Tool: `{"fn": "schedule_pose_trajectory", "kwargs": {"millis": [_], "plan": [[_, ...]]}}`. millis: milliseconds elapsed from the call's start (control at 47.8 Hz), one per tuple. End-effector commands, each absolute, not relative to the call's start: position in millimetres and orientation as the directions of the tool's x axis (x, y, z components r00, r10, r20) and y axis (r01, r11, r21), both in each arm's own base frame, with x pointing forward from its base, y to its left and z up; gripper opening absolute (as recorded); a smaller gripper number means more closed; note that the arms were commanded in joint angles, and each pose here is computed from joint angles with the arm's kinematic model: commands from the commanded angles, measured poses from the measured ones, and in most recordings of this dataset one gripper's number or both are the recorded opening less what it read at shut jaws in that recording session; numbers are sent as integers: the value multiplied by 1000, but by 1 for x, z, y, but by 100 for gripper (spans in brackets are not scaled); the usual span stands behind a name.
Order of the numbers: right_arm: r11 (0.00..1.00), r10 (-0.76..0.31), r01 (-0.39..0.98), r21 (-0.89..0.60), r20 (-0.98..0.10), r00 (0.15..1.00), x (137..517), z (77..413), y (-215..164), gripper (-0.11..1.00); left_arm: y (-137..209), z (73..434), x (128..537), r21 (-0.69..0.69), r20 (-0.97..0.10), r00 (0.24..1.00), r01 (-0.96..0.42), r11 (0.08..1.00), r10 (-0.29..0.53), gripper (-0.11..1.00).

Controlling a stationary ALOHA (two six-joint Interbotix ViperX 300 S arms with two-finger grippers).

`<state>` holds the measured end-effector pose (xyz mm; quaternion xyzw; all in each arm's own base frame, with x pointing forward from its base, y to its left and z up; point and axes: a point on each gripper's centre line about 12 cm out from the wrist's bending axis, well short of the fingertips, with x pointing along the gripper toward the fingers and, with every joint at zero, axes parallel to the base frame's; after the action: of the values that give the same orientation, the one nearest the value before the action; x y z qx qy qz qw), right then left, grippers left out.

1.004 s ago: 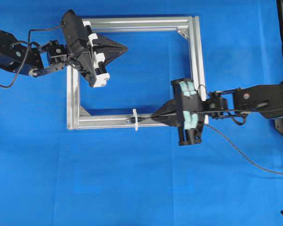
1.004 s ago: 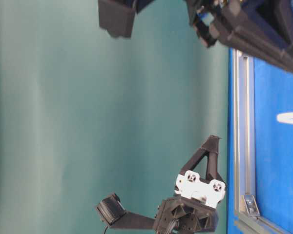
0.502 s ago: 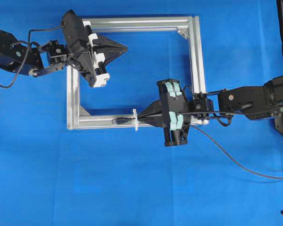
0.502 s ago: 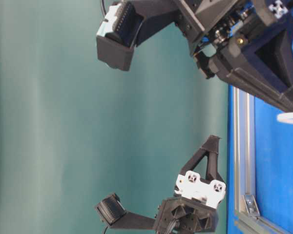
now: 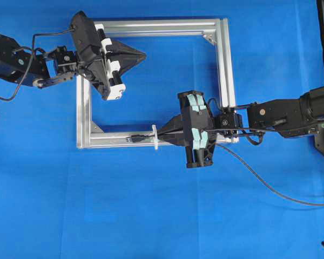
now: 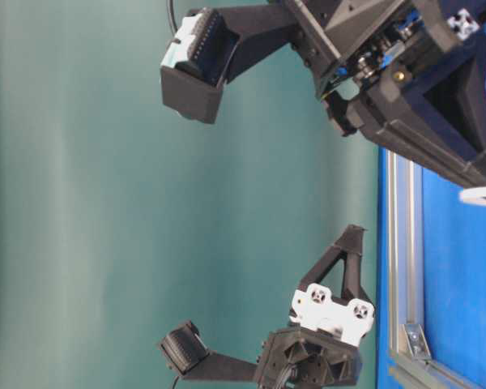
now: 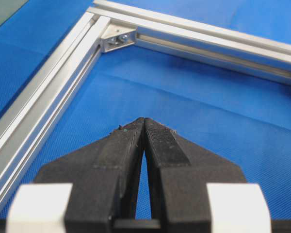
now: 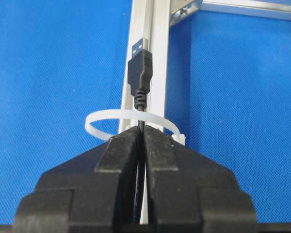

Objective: Insert the wire through the string loop located in the center.
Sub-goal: 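Push the USB plug leftward through the white zip-tie loop with the right gripper, then move the open left gripper toward the plug emerging from the loop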

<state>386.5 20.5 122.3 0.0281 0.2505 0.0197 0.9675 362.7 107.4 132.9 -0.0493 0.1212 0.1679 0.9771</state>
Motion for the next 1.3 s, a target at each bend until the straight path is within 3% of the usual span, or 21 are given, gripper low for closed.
{"fn": "schedule_pose_trajectory", "kwargs": {"millis": [0, 397, 983, 1276], "plan": [[997, 54, -27, 66, -446, 894, 392, 134, 21, -2, 108, 147, 364, -58, -215, 924, -336, 940, 317, 0], [997, 54, -28, 65, -443, 895, 393, 135, 21, -2, 99, 146, 366, -64, -221, 930, -315, 947, 295, 0], [998, 54, -29, 62, -446, 894, 392, 134, 21, -2, -3, 154, 367, -139, -242, 970, -67, 988, 32, 0], [998, 55, -31, 61, -446, 894, 392, 134, 21, -2, -13, 153, 365, -140, -244, 970, -39, 989, 3, 0]]}}
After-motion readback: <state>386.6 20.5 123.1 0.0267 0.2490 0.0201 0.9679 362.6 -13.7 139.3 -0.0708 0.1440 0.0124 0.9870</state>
